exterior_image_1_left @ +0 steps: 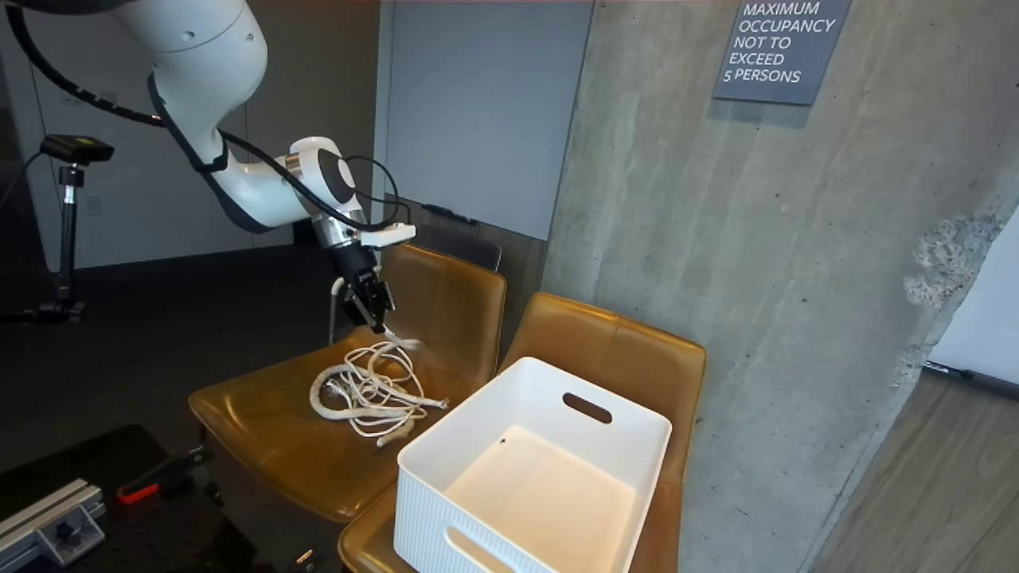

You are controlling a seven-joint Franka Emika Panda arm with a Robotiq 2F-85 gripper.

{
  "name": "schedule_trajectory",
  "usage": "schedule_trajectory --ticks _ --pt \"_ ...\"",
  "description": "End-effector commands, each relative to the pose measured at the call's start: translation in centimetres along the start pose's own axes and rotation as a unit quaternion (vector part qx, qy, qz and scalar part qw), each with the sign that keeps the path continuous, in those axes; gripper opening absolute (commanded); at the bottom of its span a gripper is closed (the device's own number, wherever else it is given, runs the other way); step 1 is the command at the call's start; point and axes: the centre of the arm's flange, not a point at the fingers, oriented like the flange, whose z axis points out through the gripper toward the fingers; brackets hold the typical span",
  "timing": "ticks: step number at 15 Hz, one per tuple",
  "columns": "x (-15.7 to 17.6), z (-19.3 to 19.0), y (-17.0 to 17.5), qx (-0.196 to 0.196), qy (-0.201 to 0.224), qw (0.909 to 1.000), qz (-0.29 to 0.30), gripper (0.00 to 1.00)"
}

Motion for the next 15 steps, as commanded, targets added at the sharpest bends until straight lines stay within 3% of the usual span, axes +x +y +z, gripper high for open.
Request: schedule_trajectory --ticks 1,2,5,11,12,15 --pt "3.7 0.2 -3.0 -0.052 0.058 0.9963 -0.037 0.09" --pt "5.4 0.3 -2.7 -0.067 0.067 0.9944 -0.047 0.26" --pt "8.1 0.4 -2.4 -0.102 0.097 0.9874 -0.072 0.46" --pt "4.5 2.9 -4.5 -0.134 0.145 0.977 -0.079 0.91" --pt "6.6 2.8 -3.3 -0.123 0.124 0.9819 -0.073 0.72" --pt "4.9 4.0 -3.8 -0.128 0.133 0.9803 -0.072 0.91"
